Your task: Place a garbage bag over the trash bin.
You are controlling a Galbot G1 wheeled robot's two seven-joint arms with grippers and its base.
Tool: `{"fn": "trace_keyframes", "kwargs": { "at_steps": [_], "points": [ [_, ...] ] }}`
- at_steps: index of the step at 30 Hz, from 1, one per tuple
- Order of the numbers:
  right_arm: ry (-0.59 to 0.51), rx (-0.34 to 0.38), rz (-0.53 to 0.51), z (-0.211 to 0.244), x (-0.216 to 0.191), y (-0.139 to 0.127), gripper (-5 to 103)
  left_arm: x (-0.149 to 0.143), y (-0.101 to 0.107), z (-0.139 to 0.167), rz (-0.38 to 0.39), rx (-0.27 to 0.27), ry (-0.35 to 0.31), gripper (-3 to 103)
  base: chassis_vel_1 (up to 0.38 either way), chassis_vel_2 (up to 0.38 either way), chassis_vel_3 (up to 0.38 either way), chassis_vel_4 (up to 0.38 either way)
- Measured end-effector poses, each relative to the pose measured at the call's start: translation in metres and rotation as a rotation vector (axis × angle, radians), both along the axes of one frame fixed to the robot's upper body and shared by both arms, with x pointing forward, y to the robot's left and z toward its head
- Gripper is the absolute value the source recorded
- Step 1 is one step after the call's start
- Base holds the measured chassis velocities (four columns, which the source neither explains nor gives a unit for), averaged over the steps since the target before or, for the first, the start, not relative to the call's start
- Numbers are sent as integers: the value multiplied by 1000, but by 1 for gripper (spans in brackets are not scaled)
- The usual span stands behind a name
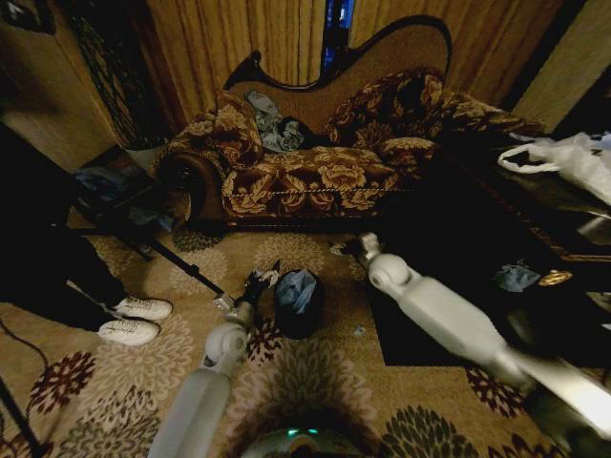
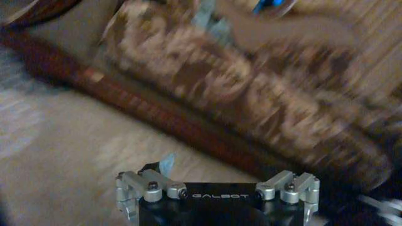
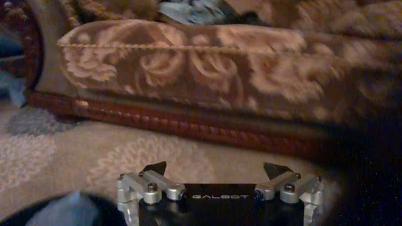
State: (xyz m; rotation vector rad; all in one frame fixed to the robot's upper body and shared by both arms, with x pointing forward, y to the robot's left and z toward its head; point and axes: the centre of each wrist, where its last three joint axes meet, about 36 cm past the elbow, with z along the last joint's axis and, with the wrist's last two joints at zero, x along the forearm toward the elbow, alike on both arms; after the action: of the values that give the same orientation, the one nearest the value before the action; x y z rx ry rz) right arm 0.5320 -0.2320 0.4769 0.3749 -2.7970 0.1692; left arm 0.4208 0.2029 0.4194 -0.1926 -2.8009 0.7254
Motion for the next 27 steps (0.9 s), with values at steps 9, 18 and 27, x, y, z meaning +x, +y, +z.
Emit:
{"fn": "trace_keyframes", "kwargs": {
  "at_steps": [9,18,27],
  "points": [
    [-51,149,-121,-61,-96,-44,100,25,-12,38,-87,123,235,100,0,0,0,0],
    [-137,250,-140,-81,-95,-49,100,70,-38,12,-141,250,446,100,0,0,0,0],
    [-177,254,-205,-96,-101,-76,100,110,-70,23,-190,301,455,102,0,0,0,0]
  ]
}}
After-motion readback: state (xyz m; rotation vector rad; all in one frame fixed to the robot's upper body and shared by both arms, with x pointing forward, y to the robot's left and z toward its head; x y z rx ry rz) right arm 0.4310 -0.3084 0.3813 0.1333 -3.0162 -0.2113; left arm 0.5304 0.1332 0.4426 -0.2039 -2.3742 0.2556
